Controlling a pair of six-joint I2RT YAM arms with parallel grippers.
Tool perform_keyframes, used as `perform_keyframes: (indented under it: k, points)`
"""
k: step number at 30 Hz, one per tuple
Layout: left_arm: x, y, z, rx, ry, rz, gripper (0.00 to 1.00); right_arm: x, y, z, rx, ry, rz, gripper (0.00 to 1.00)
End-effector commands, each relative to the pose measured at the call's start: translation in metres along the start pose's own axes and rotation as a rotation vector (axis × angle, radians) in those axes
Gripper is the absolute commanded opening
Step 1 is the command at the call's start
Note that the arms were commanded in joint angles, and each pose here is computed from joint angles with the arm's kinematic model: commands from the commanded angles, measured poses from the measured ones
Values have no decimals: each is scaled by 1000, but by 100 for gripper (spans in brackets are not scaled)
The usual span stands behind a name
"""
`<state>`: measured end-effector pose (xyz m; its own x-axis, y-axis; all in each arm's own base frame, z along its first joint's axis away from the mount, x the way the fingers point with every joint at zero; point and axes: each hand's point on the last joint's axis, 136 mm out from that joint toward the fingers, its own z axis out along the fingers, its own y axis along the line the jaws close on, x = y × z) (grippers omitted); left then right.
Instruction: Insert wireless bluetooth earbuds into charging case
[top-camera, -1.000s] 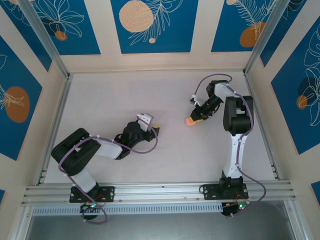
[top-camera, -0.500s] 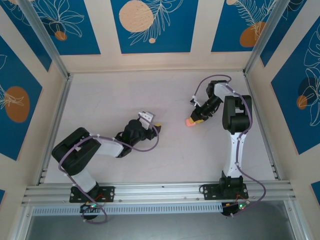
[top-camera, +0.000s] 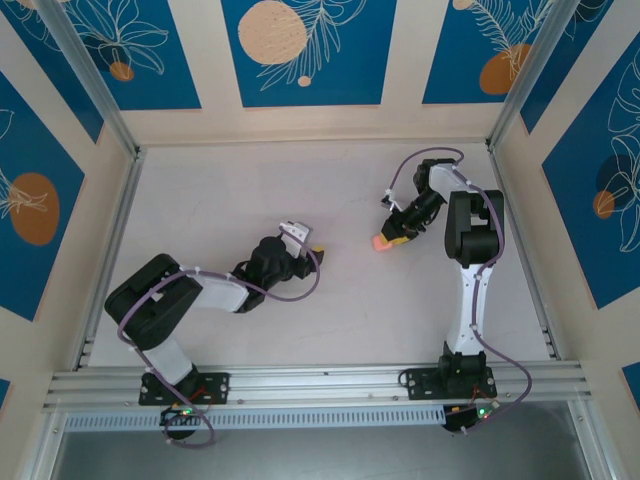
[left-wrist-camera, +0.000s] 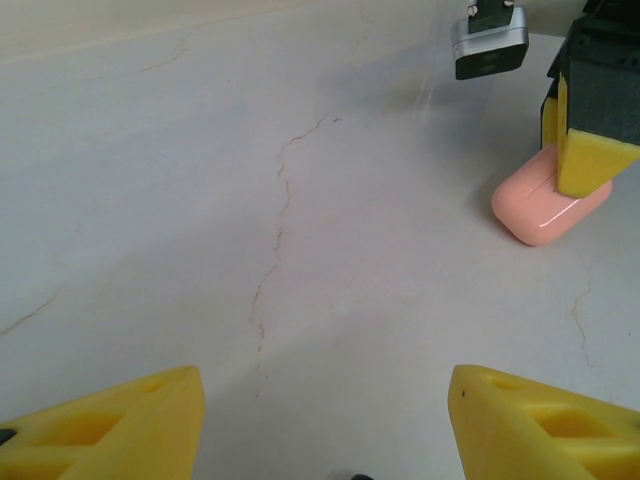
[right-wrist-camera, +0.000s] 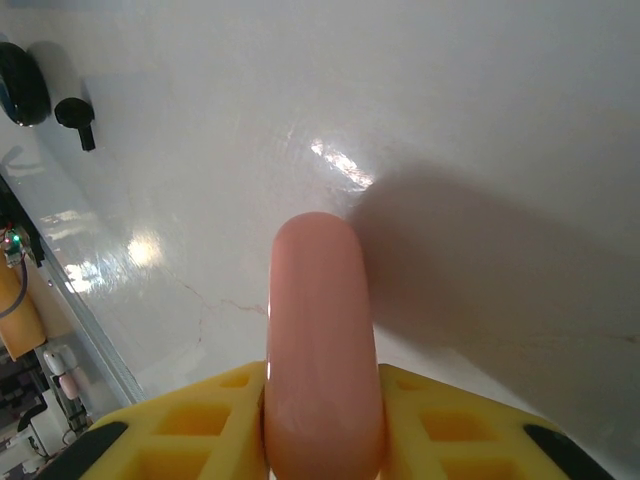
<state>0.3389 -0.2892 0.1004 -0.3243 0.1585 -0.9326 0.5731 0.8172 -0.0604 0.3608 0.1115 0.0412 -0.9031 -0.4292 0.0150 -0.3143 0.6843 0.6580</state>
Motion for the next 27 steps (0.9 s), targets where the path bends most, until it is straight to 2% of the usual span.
perform_keyframes:
  k: [1, 8, 18, 23, 27]
  points:
    - [-5, -8, 3, 22, 2, 15, 65, -1, -6, -2, 5, 5, 16, 33]
    - [-8, -3, -1, -8, 36, 4, 65, -3, -14, -8, 41, -9, 37, 38]
    - [-25, 12, -22, -121, 183, -81, 66, -12, -10, -25, 93, -70, 26, 44]
    - [-30, 17, -48, -180, 359, -124, 67, -17, -3, -45, 160, -132, -4, 45]
    - [-32, 23, -73, -244, 498, -151, 69, -25, 22, -65, 160, -253, -63, 46]
